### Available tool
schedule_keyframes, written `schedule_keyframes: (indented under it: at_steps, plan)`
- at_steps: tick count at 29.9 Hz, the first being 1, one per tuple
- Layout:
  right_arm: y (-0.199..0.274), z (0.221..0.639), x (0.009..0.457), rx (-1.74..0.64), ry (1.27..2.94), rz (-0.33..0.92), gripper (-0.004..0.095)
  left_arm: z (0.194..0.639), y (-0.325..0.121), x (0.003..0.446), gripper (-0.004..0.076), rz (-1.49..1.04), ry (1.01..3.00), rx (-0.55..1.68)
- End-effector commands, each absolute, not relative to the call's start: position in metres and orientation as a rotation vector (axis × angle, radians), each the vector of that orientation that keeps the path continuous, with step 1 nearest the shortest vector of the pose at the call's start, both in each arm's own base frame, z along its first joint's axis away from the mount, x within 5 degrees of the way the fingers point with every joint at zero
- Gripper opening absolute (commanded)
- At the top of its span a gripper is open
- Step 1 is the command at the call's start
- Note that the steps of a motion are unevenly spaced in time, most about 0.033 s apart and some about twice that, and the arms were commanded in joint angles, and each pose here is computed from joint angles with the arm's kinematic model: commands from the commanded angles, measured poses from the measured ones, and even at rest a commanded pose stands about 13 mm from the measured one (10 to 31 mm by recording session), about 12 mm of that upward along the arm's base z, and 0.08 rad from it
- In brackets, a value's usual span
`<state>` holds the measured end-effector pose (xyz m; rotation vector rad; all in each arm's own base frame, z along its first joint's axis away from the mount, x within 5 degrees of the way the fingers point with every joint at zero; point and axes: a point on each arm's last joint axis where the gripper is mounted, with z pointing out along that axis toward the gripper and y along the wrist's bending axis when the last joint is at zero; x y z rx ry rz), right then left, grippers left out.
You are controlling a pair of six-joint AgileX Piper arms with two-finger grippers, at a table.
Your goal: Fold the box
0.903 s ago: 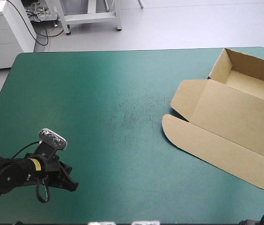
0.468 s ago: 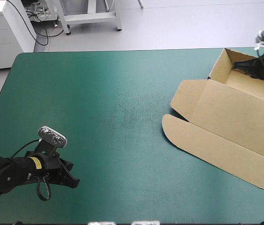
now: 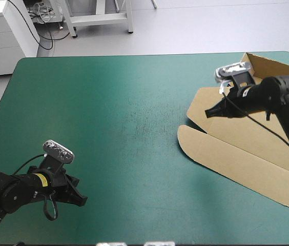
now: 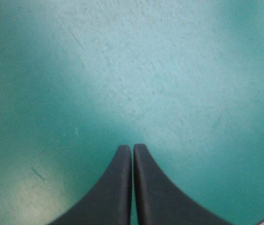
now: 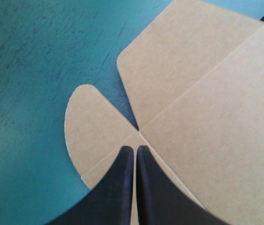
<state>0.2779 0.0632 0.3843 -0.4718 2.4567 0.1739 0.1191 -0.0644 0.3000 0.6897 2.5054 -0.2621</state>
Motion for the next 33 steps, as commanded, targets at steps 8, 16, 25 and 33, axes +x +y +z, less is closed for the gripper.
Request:
schedule_keyframes:
  at_steps: [8, 16, 25, 33]
  plan:
    - [0.05, 0.347, 0.176, -0.467, 2.305, 0.166, -0.0002, 0.267, -0.064, 0.114, -0.0008, -0.287, 2.558, 0.664]
    - [0.034, 0.31, 0.11, -0.45, 2.226, 0.163, -0.0003, 0.274, -0.06, 0.104, -0.0008, -0.297, 2.518, 0.663]
    - [0.024, 0.288, 0.066, -0.421, 2.102, 0.17, -0.0002, 0.284, -0.051, 0.087, -0.0008, -0.304, 2.406, 0.656]
    - [0.021, 0.294, 0.051, -0.394, 2.014, 0.18, -0.0002, 0.269, -0.049, 0.081, -0.0008, -0.295, 2.457, 0.669]
